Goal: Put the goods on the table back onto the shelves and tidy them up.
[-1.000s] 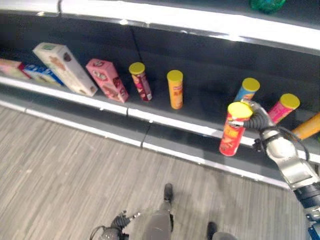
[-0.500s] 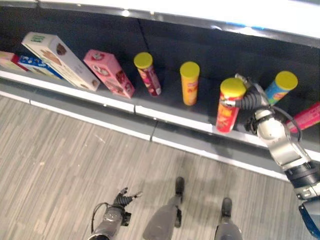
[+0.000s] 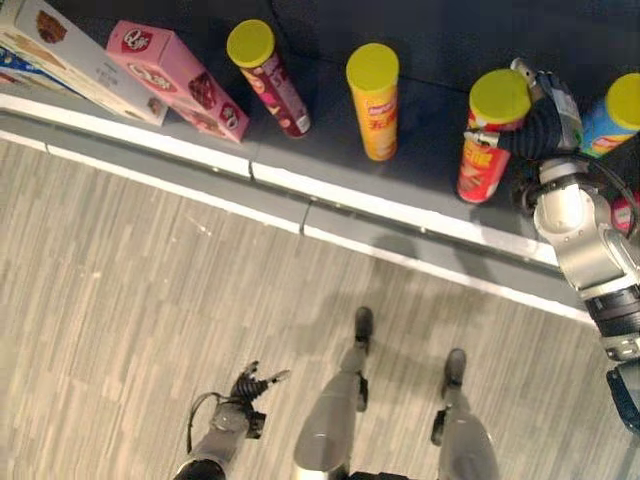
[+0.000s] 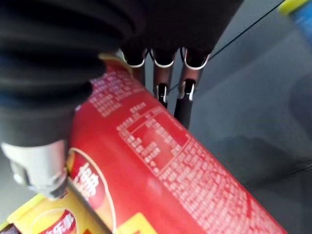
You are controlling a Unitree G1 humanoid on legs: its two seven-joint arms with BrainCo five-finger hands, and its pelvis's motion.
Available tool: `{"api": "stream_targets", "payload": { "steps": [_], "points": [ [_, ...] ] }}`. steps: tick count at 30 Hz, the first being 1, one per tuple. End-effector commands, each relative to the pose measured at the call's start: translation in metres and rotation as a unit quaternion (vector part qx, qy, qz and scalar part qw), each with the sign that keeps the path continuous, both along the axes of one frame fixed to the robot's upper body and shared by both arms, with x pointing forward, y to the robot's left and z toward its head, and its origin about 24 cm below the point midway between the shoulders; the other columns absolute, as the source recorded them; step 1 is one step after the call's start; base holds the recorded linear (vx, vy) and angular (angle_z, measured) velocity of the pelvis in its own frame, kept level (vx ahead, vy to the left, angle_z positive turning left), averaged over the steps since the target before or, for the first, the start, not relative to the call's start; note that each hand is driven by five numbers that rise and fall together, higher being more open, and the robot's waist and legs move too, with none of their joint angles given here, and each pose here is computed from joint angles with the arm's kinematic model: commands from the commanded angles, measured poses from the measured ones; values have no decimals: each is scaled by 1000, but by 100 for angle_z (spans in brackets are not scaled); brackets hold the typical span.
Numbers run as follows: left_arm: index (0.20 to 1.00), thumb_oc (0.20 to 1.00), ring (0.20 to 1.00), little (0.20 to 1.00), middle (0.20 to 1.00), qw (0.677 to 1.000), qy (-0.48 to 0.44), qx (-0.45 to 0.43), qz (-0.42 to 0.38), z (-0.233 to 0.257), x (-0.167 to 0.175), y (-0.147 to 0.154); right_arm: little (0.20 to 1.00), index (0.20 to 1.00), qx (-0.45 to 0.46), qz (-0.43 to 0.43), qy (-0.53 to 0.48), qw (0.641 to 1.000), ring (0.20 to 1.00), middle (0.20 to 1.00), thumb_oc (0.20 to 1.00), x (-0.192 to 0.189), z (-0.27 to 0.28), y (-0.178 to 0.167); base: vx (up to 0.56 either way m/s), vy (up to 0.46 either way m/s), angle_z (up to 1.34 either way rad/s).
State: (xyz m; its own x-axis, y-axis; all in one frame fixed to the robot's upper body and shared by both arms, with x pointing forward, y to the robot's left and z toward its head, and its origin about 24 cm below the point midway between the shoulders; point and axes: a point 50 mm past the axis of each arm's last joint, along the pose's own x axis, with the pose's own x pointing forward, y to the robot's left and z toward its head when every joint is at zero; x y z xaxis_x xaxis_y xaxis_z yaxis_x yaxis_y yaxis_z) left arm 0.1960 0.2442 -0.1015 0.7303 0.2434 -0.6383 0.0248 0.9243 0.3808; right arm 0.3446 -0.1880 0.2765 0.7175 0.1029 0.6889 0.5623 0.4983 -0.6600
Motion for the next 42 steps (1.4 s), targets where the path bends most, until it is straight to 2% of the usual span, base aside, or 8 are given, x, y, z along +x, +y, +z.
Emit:
{"api": "stream_targets", "payload": {
  "steps": [1, 7, 30, 42],
  "points": [
    [1000, 1000, 1000, 1000, 1000, 1000, -2, 2, 19, 0, -2, 5, 200, 200, -7, -21, -115, 993, 200, 200, 200, -8, 41, 6, 6, 23, 9],
    [1000, 1000, 1000, 1000, 1000, 1000, -15, -2, 14, 3, 3, 2, 200, 200, 6, -35, -145, 989, 200, 200, 200, -8, 49, 7, 5, 27, 5],
    [1000, 1000, 1000, 1000, 1000, 999, -35, -4, 6, 6, 12, -10, 200, 200, 26, -117, -144, 982, 200, 200, 200, 5, 23, -10, -1, 1, 0],
    [1000, 1000, 1000, 1000, 1000, 999, -42, -1, 13, 8, 19, -13, 200, 200, 25, -113, -149, 982, 200, 200, 200, 1, 11, -3, 0, 0, 0]
  ]
}}
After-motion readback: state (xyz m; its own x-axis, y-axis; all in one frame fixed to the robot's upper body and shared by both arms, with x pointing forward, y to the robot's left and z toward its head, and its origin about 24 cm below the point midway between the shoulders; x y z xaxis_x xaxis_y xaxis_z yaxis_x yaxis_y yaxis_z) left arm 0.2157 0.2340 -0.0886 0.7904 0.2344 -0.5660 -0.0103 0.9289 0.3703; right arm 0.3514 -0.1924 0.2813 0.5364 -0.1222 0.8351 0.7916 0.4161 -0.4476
